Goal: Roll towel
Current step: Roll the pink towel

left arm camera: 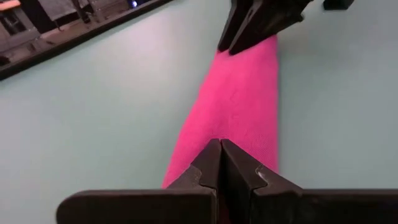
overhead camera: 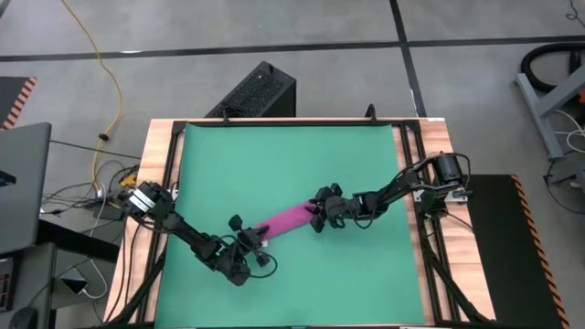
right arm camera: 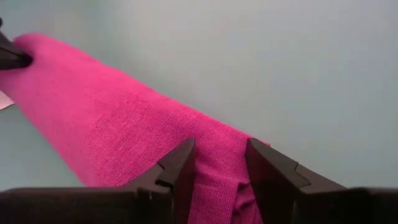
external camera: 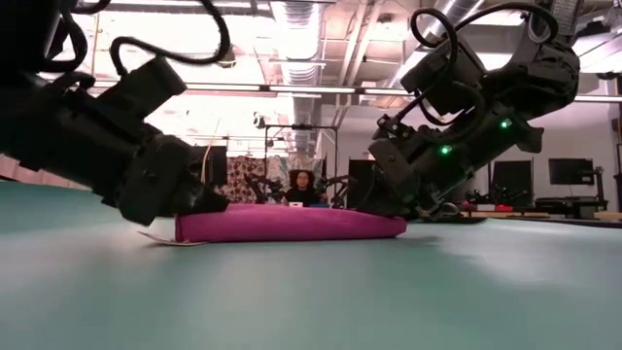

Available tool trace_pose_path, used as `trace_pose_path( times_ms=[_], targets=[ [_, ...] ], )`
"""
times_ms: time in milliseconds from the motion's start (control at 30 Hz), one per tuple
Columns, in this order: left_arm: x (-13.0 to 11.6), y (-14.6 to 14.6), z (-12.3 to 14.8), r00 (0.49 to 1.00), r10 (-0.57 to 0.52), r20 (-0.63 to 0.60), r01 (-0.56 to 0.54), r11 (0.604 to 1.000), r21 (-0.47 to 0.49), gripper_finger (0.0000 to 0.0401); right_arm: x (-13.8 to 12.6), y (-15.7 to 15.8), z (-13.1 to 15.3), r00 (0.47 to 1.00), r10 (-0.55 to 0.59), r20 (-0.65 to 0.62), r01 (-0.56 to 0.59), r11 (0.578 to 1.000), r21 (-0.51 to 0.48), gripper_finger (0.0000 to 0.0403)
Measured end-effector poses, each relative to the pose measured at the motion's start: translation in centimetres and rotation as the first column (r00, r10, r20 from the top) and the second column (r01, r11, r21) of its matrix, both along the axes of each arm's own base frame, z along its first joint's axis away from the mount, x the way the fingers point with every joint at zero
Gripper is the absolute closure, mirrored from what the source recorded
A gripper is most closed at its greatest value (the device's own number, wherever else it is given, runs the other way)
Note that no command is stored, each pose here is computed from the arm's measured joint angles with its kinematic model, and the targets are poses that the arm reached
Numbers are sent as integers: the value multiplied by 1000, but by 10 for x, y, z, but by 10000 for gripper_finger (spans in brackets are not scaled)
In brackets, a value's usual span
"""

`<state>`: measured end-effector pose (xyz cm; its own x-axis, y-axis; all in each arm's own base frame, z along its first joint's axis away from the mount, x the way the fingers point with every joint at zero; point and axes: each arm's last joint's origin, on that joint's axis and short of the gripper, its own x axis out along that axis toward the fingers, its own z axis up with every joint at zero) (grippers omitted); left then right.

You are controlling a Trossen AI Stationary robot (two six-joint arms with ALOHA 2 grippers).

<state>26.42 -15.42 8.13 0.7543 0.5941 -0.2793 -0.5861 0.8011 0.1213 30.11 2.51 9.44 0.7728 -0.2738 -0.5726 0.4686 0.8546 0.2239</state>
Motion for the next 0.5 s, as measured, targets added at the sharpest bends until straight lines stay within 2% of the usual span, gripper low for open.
trace_pose_path(
  times_ms=[267, 400, 500],
  targets=[
    [-5, 3, -6, 999, -5, -50, 3, 999, -39, 401, 1, 3, 4, 999, 4, 36, -4, 1000, -7, 237],
    [-5, 3, -7, 998, -10, -65, 8, 999, -38, 401, 0, 4, 12, 998, 13, 53, -13, 1000, -6, 237],
    [-6, 3, -8, 997, -12, -77, 10, 1000, -28, 401, -2, 7, 28, 996, 16, 90, -12, 999, -47, 237]
  ],
)
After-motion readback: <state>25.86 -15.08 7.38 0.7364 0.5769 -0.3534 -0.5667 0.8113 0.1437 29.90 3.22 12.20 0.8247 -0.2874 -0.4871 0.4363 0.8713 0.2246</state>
